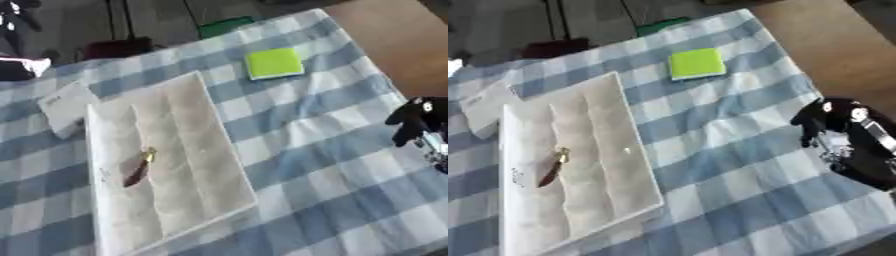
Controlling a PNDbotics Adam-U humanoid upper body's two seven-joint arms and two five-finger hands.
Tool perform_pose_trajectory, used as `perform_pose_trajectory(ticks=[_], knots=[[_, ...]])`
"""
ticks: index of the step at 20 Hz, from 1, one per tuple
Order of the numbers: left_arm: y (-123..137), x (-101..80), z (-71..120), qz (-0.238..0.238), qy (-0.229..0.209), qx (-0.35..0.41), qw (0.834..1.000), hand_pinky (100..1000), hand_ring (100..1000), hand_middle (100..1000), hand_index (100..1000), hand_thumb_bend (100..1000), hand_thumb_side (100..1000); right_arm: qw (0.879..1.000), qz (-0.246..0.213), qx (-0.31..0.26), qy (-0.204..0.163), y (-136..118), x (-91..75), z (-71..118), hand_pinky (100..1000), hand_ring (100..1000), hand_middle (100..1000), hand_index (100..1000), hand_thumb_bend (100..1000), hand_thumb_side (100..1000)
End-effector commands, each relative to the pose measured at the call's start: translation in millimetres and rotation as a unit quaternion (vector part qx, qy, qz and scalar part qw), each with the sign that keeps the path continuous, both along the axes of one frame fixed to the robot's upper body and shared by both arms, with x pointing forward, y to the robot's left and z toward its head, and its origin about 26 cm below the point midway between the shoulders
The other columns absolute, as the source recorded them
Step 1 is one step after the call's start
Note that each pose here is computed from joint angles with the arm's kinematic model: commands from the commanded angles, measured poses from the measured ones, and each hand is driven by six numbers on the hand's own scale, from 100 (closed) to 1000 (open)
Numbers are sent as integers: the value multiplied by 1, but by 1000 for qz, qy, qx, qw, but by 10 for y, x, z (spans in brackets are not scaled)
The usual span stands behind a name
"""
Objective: Pick up objects on the table and place them in the box.
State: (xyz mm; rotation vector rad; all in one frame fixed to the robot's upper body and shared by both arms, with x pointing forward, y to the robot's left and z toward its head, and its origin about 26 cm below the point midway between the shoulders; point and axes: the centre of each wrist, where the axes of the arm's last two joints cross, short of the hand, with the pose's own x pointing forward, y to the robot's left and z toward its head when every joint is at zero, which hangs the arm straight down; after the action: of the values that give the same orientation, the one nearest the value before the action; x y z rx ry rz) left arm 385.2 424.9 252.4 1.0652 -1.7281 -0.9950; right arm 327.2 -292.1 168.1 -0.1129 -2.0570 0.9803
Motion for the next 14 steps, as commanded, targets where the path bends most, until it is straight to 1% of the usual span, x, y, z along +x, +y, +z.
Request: perform_pose_trajectory(ticks=[1, 2, 3, 5, 6, 7, 8, 10, 11, 12, 14], knots=[[167, -56, 155, 41, -11, 42, 998, 769, 796, 883, 975, 720, 495, 1000, 0, -3, -10, -35, -13, 73, 534, 450, 605, 664, 100, 580], [212, -35, 98, 52, -7, 48, 997, 793, 822, 897, 978, 733, 535, 1000, 1, -3, -10, -34, -13, 71, 534, 449, 605, 664, 100, 581], [248, -17, 52, 59, -5, 53, 997, 793, 822, 897, 978, 733, 535, 1000, 1, -4, -10, -33, -13, 69, 534, 449, 605, 664, 100, 581], [318, 13, -46, 66, 7, 56, 996, 834, 857, 912, 983, 728, 632, 1000, 2, -4, -11, -29, -12, 69, 534, 449, 605, 665, 100, 572], [371, 28, -124, 70, 23, 53, 996, 834, 860, 913, 983, 727, 643, 1000, 2, -5, -12, -25, -12, 72, 534, 449, 605, 665, 100, 584], [417, 39, -173, 74, 35, 52, 995, 839, 865, 918, 984, 720, 676, 1000, 3, -5, -13, -22, -12, 73, 534, 450, 605, 665, 100, 585], [472, 49, -262, 79, 53, 47, 994, 840, 867, 916, 984, 717, 700, 1000, 3, -6, -13, -21, -12, 74, 534, 449, 605, 665, 100, 586], [556, 63, -405, 84, 79, 37, 993, 840, 867, 914, 983, 710, 729, 1000, 3, -7, -15, -17, -12, 75, 534, 449, 605, 666, 100, 588], [584, 67, -457, 86, 87, 33, 992, 840, 867, 914, 983, 710, 729, 1000, 3, -7, -15, -14, -12, 75, 534, 449, 605, 666, 100, 588], [606, 70, -520, 87, 97, 28, 991, 841, 865, 910, 983, 704, 758, 1000, 3, -8, -16, -12, -11, 76, 535, 450, 605, 666, 100, 589], [636, 76, -605, 89, 111, 22, 990, 840, 865, 909, 983, 704, 762, 1000, 3, -8, -17, -9, -11, 77, 535, 450, 605, 666, 100, 589]])
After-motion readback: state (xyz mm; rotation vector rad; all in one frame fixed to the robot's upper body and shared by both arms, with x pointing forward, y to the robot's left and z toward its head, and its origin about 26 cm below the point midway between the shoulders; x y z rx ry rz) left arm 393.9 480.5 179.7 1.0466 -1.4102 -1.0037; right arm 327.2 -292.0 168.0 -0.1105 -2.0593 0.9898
